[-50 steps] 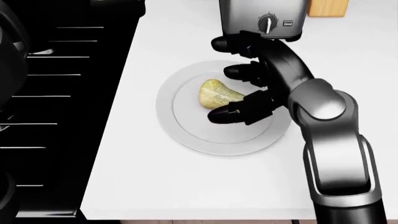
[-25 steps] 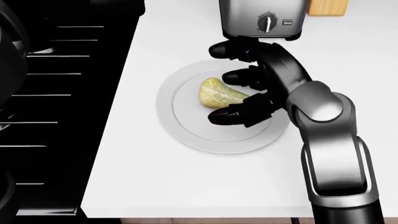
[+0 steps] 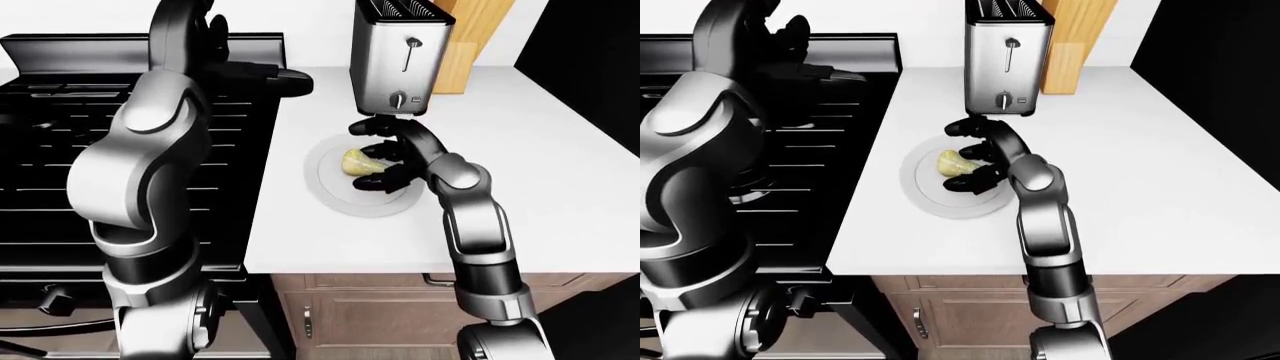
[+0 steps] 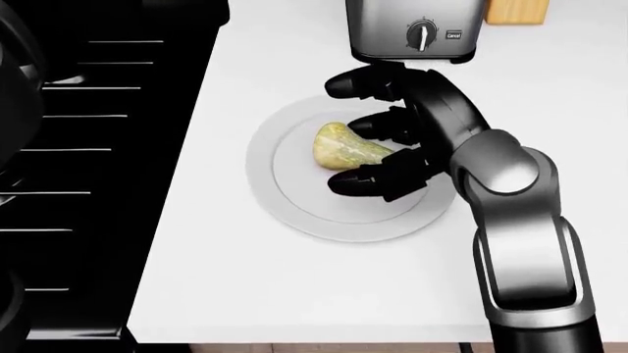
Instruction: Pick the squash from the plate and place it in the pan.
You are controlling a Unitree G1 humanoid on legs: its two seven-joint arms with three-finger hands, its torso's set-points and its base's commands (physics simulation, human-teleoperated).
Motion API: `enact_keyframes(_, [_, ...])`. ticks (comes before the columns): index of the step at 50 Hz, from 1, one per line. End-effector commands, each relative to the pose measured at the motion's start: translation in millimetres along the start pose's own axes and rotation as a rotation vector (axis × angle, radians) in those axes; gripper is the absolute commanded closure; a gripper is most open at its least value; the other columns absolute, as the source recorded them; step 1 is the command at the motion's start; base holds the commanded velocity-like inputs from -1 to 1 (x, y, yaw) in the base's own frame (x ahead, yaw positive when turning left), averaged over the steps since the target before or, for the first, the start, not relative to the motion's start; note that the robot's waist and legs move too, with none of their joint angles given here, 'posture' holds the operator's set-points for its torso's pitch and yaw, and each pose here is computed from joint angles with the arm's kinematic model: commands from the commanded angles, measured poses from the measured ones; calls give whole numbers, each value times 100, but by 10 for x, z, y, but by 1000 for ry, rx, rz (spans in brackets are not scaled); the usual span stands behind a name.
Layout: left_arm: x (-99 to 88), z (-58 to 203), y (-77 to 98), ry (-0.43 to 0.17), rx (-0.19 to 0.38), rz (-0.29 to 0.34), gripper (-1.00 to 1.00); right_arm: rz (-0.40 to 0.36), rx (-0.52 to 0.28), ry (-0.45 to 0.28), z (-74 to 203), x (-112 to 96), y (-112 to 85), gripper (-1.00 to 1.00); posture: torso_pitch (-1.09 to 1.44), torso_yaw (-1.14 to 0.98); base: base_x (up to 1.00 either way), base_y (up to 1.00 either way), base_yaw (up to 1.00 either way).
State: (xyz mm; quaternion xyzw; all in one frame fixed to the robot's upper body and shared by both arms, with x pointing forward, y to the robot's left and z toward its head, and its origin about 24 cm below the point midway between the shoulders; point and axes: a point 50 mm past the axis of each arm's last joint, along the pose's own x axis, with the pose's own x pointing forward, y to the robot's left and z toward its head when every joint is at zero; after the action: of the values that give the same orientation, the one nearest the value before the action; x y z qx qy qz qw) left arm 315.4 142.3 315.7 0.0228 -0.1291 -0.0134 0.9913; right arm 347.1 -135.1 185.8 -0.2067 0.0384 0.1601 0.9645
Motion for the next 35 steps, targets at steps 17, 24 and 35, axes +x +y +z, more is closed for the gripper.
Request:
enact_keyframes(17, [-43, 196, 0, -89, -3, 4, -100, -48, -29, -95, 212, -34, -88, -13, 0, 0, 0, 0, 0])
enact_keyframes(24, [-35, 190, -1, -89, -3, 4, -100, -45, -31, -93, 205, -26, -81, -13, 0, 0, 0, 0, 0])
enact_keyframes(35, [-36, 193, 3, -90, -3, 5, -100, -38, -36, -90, 189, -10, -50, -11, 0, 0, 0, 0, 0])
